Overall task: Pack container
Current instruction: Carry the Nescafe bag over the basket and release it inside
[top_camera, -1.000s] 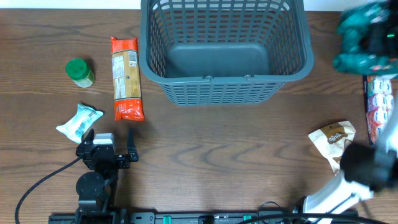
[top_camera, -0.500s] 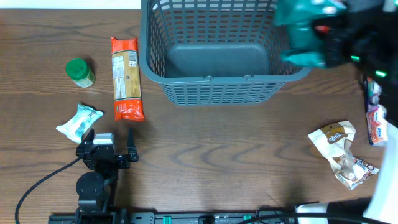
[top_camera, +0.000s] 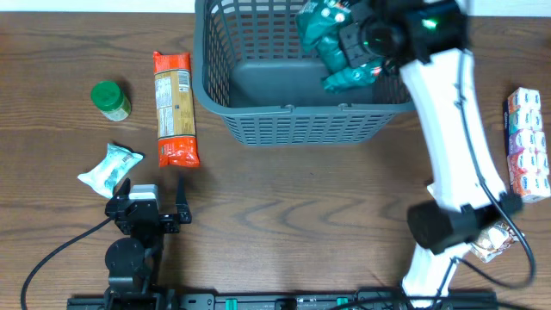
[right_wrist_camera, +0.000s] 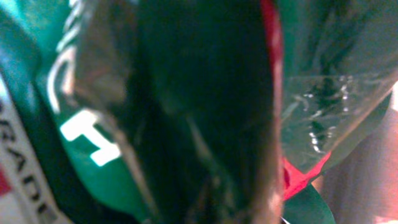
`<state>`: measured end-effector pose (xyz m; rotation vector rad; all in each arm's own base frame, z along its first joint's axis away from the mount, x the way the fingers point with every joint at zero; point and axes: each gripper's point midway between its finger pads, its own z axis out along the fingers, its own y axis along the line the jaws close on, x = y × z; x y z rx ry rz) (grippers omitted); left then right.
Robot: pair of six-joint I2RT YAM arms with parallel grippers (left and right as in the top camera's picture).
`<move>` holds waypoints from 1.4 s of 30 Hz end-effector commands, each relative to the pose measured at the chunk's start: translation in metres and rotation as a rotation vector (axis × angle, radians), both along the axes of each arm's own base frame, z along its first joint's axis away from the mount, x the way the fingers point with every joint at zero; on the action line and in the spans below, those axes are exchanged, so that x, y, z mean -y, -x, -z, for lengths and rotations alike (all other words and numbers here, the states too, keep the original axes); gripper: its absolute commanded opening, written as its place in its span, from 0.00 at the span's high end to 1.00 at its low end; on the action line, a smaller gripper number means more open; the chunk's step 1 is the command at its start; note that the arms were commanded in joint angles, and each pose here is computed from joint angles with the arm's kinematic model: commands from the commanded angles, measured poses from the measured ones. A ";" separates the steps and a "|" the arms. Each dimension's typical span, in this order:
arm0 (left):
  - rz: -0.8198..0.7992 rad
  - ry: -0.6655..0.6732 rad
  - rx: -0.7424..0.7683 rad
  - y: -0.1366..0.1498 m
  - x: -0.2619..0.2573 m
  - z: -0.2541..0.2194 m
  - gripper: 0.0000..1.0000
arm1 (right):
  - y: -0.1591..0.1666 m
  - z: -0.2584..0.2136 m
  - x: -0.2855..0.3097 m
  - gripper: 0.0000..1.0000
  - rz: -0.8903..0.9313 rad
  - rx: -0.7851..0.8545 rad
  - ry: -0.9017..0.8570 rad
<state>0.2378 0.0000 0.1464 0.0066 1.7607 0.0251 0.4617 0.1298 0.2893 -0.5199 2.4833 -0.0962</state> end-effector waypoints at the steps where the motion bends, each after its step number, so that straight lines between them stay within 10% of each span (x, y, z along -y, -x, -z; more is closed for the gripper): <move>1: 0.003 -0.006 -0.028 0.000 0.000 0.013 0.01 | -0.011 0.020 0.000 0.99 0.072 -0.030 -0.002; 11: 0.003 -0.006 -0.028 0.000 0.000 0.013 0.01 | -0.020 0.052 -0.006 0.92 0.072 -0.117 -0.064; 13: 0.003 -0.006 -0.028 0.000 0.000 0.013 0.01 | -0.020 0.053 -0.003 0.17 0.076 -0.122 -0.062; 14: 0.003 -0.006 -0.028 0.000 0.000 0.013 0.01 | -0.019 0.054 -0.002 0.01 0.078 -0.126 -0.061; 29: 0.003 -0.006 -0.028 0.000 0.000 0.013 0.01 | 0.007 -0.068 0.039 0.01 0.231 0.176 -0.131; 42: 0.003 -0.006 -0.028 0.000 0.000 0.013 0.01 | 0.145 -0.096 0.209 0.01 0.678 0.043 -0.068</move>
